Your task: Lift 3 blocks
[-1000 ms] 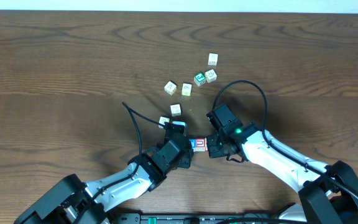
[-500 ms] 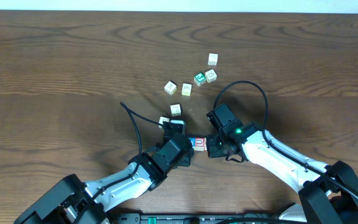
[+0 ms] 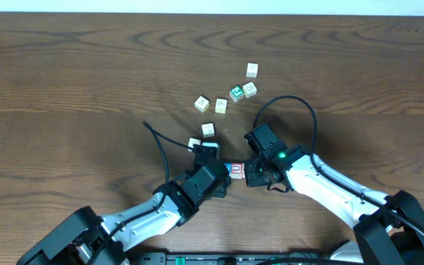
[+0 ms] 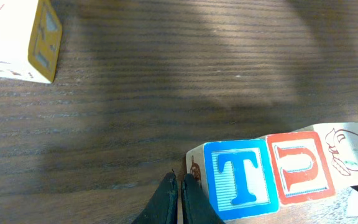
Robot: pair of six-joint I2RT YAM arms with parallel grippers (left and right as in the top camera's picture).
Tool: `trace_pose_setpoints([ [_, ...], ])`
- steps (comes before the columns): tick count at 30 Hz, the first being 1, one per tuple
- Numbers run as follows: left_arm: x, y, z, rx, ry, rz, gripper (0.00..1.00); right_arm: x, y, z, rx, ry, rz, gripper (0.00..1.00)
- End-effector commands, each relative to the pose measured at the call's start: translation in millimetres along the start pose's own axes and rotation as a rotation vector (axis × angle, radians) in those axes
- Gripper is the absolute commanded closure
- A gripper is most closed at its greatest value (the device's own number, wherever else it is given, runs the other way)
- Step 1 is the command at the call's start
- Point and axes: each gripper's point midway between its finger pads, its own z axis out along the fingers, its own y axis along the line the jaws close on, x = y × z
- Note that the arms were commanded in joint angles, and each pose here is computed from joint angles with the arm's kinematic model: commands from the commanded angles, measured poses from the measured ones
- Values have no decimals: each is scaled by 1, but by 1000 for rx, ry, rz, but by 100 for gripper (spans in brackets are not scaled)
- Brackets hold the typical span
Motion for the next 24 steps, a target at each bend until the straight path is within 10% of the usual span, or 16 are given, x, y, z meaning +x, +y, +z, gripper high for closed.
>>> trace_pose_setpoints([
  [1, -27, -83, -18, 254, -33, 40, 93, -1, 64, -21, -247, 20, -63, 99],
  [24, -27, -91, -23, 248, -11, 74, 92, -6, 72, -29, -253, 17, -46, 98],
])
